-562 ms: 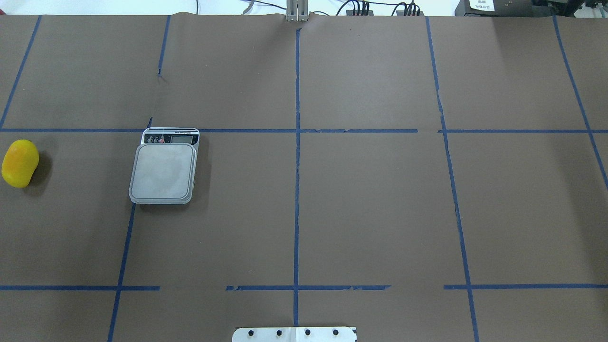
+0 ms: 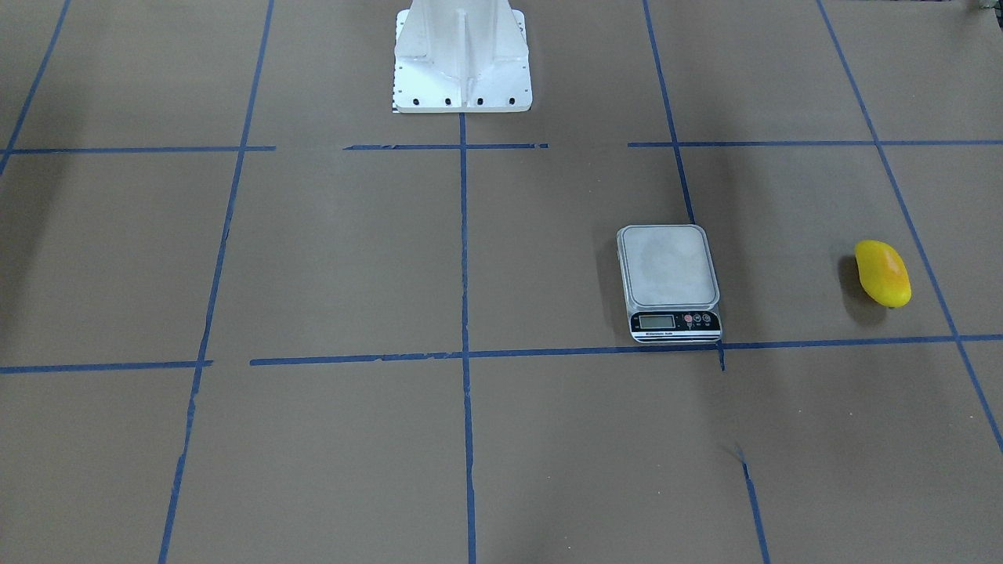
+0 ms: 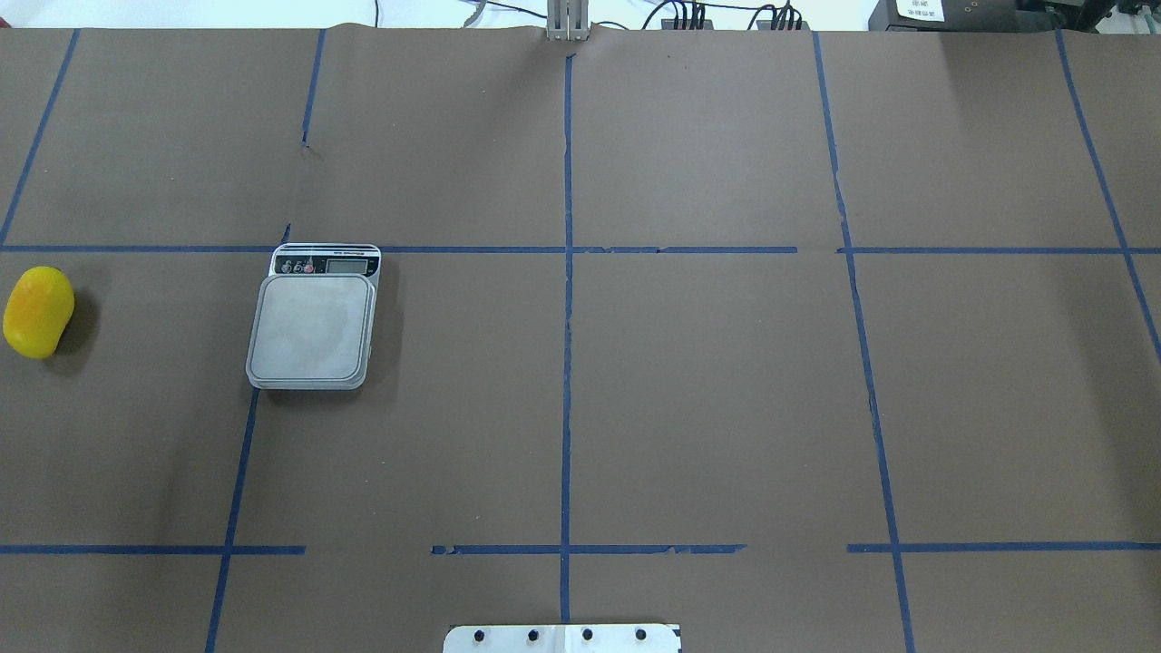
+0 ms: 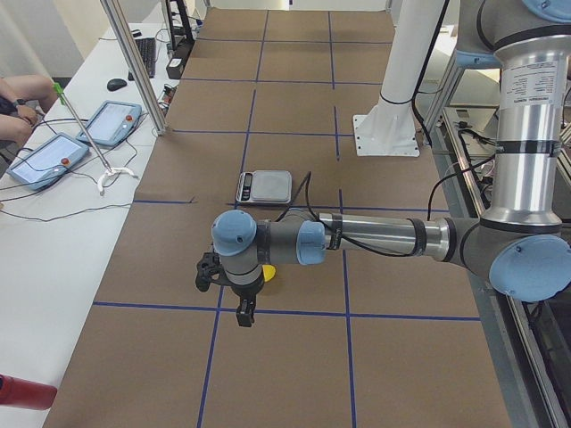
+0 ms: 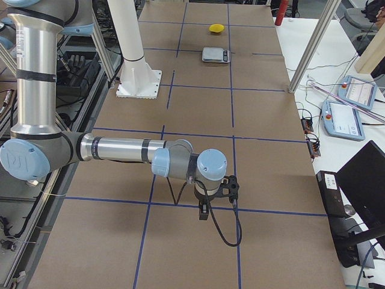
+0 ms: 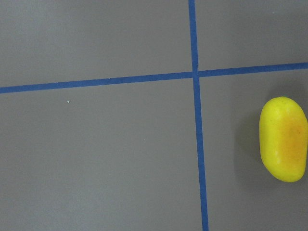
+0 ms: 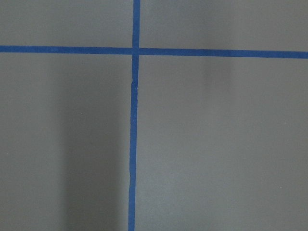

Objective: Weigh mango
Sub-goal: 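Lower the left gripper toward the yellow mango at the table edge, then close the left gripper around the yellow mango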

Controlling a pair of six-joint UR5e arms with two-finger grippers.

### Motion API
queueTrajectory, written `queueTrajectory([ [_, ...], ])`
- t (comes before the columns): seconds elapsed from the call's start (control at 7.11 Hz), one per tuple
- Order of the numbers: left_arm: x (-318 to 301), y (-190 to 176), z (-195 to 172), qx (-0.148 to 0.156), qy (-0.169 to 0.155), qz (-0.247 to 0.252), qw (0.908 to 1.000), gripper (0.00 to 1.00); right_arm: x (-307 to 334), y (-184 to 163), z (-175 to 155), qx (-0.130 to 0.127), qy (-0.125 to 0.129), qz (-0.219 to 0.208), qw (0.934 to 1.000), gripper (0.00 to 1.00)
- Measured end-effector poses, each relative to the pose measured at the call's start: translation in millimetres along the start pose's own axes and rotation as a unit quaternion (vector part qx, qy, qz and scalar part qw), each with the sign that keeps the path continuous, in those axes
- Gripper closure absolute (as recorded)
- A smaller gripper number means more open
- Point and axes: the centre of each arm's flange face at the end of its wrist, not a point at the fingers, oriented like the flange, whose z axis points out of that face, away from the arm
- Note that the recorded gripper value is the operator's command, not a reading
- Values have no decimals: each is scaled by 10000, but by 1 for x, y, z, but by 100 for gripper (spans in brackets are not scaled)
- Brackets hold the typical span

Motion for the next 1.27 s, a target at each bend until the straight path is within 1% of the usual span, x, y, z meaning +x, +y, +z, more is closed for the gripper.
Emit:
queueTrajectory([
  [0.14,15,-6,2,61,2,-23,10000,0,0,0,0,-1,0,1,10000,0],
  [0.28,45,-15,17,116,28,-60,9999,0,0,0,0,-2,0,2,10000,0],
  [0.56,107,-25,66,219,182,-155,9995,0,0,0,0,-2,0,2,10000,0],
  [0.7,124,-24,95,215,276,-136,9993,0,0,0,0,-2,0,2,10000,0],
  [0.98,137,-19,138,183,417,-71,9989,0,0,0,0,-1,0,1,10000,0],
  [1.27,147,-20,160,103,393,19,9992,0,0,0,0,2,0,-2,10000,0],
])
